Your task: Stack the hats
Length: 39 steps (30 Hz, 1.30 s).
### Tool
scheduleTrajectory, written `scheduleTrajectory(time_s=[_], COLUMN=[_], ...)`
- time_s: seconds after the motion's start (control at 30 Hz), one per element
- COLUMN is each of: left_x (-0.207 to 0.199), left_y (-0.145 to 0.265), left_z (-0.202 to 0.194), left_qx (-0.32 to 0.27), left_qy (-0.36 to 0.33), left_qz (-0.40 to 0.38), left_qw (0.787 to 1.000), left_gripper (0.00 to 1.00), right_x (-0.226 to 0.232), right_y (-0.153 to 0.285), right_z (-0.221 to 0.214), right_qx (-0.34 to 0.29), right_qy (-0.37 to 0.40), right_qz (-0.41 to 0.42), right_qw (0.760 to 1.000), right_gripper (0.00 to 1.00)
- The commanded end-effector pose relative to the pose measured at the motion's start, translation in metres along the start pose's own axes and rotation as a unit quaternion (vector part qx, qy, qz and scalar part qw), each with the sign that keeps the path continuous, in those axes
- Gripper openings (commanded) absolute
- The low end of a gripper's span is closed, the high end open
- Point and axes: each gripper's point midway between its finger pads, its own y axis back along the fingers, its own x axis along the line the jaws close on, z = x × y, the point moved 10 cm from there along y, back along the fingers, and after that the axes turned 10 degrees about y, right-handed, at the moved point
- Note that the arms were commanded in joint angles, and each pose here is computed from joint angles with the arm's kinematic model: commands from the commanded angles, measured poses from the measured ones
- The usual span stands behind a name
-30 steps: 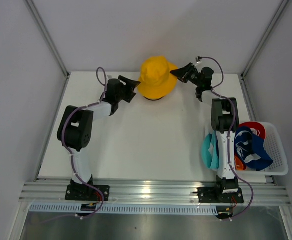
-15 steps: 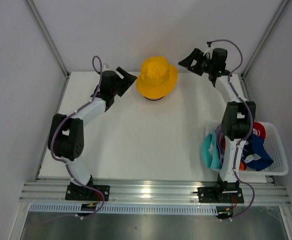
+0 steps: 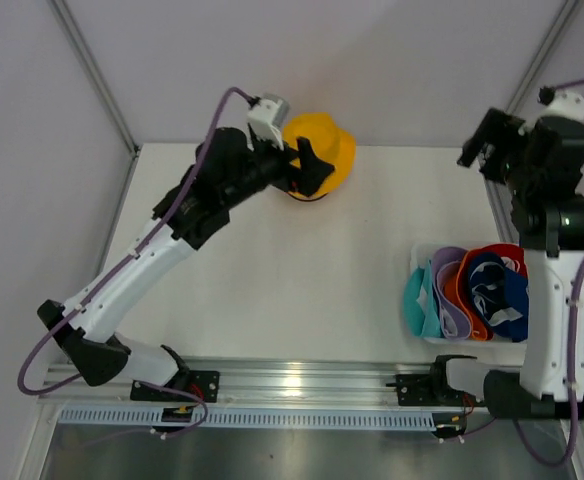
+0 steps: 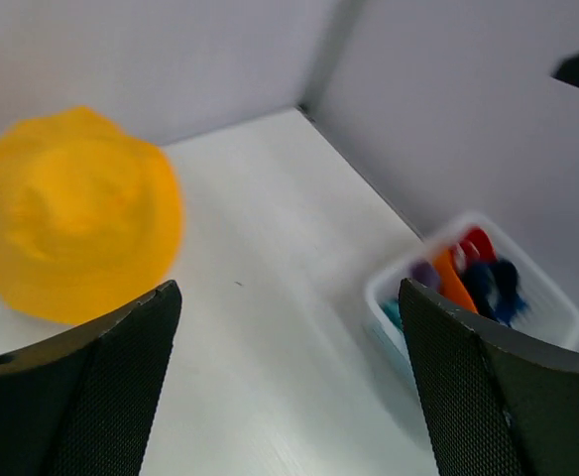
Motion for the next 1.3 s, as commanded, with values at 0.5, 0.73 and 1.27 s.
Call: scheduleTrajectory(time_s=[0.5,0.73,1.27], left_x=[-0.171,-0.204,-0.188], left_y=[-0.015,-0.038,-0.064], left_z=[-0.186,-0.231,-0.306], left_qx=[0.271,0.291,0.341], left_qy=[-0.082,-0.05,-0.021], left_qz=[-0.124,-0.1,-0.038], left_qw=[0.951,0.95,0.939], left_gripper=[0.93,0.9,0.58], right_x=[-0.063,-0.051,-0.044], right_y=[0.091,0.101,0.128], right_z=[-0.127,-0.124,-0.094], right_qx=[0.131,0.112,0.036], right_qy=[-0.137,-0.101,-0.07], right_qz=[-0.216,-0.203,-0.22], right_qw=[0.958,0.968,0.972], right_gripper=[0.99,1.0,1.0])
